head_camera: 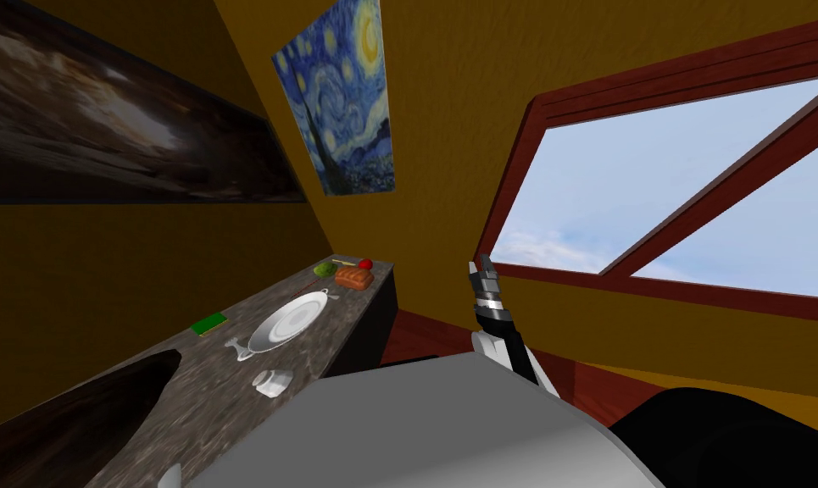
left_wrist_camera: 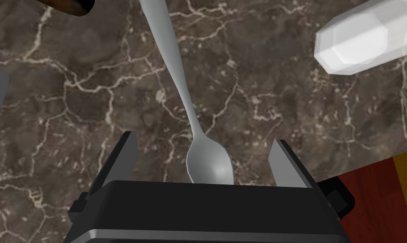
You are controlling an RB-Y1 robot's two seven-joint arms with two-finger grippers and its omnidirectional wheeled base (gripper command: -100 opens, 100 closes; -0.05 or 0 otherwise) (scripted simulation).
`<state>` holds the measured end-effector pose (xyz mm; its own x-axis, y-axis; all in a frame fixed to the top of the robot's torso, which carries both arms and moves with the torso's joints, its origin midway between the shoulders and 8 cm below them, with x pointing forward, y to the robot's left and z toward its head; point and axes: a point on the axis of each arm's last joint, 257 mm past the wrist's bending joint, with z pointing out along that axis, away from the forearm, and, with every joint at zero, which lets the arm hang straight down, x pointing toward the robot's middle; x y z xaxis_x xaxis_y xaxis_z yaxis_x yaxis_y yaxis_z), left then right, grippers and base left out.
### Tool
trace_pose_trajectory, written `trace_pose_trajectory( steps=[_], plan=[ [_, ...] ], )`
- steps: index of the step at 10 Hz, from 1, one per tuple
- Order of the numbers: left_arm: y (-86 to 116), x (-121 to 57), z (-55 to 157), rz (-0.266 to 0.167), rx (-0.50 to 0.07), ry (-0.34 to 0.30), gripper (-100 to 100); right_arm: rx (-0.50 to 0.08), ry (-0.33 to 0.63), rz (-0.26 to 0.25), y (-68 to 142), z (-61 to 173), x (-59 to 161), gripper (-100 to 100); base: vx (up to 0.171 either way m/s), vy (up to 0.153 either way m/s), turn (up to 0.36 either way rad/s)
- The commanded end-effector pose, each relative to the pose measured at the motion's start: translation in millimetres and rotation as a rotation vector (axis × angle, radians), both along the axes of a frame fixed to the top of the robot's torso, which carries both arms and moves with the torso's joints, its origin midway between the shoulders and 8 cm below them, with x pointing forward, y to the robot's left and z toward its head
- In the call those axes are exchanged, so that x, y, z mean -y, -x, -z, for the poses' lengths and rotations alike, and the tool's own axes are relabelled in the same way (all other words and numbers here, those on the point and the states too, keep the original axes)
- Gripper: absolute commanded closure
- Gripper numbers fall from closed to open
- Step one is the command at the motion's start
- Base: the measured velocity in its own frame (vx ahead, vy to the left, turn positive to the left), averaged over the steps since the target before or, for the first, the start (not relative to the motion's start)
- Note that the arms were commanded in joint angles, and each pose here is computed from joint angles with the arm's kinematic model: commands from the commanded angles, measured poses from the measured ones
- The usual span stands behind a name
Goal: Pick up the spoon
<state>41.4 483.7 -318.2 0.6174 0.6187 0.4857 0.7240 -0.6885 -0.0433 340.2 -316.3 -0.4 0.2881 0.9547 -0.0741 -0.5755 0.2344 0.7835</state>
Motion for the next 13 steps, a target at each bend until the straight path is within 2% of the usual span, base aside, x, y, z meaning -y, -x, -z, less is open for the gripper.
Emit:
trace_pose_trajectory(
  steps=[1,2,3,4,7,8,9,13],
  plan=[
    [6,6.6,4,-0.036,0.002,0.024,-100,0.0,0.0,0.0,0,0,0,0,0.006,0.012,-0.017],
    [5,4.5,3,-0.024,0.001,0.016,-100,0.0,0.0,0.0,0,0,0,0,0.0,0.0,0.0],
    [5,4.9,3,-0.026,0.001,0.018,0,0.0,0.0,0.0,0,0,0,0,0.0,0.0,0.0],
    [5,0.9,12,-0.029,0.002,0.018,-100,0.0,0.0,0.0,0,0,0,0,0.005,0.004,-0.019],
    [4,-4.4,25,-0.033,0.002,0.019,-100,0.0,0.0,0.0,0,0,0,0,0.008,0.007,-0.02],
    [4,-2.7,22,-0.033,0.002,0.02,-100,0.0,0.0,0.0,0,0,0,0,0.0,0.0,0.0],
    [4,-3.1,23,-0.032,0.002,0.019,100,0.0,0.0,0.0,0,0,0,0,0.0,0.0,0.0],
    [4,-3.5,22,-0.033,0.004,0.017,100,0.0,0.0,0.0,0,0,0,0,0.0,0.0,0.0]
  ],
)
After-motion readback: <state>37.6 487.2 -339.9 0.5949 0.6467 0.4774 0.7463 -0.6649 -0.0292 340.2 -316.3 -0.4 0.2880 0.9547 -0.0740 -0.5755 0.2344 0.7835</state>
